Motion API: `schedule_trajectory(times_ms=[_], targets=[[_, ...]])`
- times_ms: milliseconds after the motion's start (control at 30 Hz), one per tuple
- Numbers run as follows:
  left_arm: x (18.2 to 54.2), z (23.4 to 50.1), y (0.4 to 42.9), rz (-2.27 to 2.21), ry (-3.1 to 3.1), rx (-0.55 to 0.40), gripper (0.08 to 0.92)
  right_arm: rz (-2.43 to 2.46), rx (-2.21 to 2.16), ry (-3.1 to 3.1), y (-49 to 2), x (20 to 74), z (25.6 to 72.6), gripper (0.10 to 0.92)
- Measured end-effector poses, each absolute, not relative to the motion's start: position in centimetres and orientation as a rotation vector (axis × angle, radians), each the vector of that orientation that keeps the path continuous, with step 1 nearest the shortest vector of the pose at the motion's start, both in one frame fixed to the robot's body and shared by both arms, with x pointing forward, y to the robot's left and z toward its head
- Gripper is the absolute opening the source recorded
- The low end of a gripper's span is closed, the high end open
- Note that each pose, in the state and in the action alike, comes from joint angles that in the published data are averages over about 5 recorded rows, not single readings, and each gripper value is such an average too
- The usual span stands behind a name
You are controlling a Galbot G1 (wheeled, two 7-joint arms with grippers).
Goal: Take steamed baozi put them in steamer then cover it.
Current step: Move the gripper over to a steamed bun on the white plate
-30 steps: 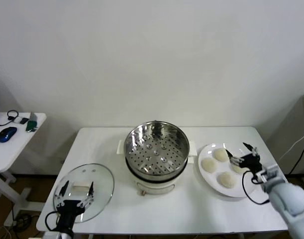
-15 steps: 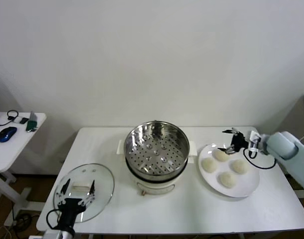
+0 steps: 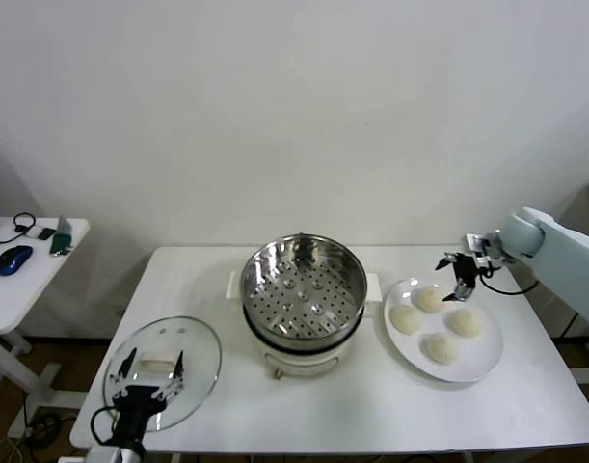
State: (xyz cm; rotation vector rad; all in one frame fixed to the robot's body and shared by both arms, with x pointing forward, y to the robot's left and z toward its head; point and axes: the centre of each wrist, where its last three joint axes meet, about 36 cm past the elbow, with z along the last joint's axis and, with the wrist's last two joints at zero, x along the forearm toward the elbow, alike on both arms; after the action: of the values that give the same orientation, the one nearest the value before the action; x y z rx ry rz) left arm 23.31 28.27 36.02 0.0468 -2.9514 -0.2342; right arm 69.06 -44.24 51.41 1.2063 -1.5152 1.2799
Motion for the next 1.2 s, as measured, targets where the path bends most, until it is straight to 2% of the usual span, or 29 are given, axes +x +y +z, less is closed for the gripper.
schedule_trajectory(times_ms=[533, 1033, 1200], targets=[[23.1, 34.9, 28.5, -0.235, -2.932, 0.047, 0.823, 1.264, 1.200, -1.393, -41.4, 71.8, 48.4, 0.822], [22.8, 34.6, 28.6, -0.240, -2.922, 0.044, 0.823, 1.259, 1.198, -1.360, -40.7, 72.2, 46.8, 0.735], [22.9, 34.5, 28.6, -0.240, -2.920, 0.044, 0.823, 1.256, 1.200, -1.360, -40.7, 72.2, 46.3, 0.682]])
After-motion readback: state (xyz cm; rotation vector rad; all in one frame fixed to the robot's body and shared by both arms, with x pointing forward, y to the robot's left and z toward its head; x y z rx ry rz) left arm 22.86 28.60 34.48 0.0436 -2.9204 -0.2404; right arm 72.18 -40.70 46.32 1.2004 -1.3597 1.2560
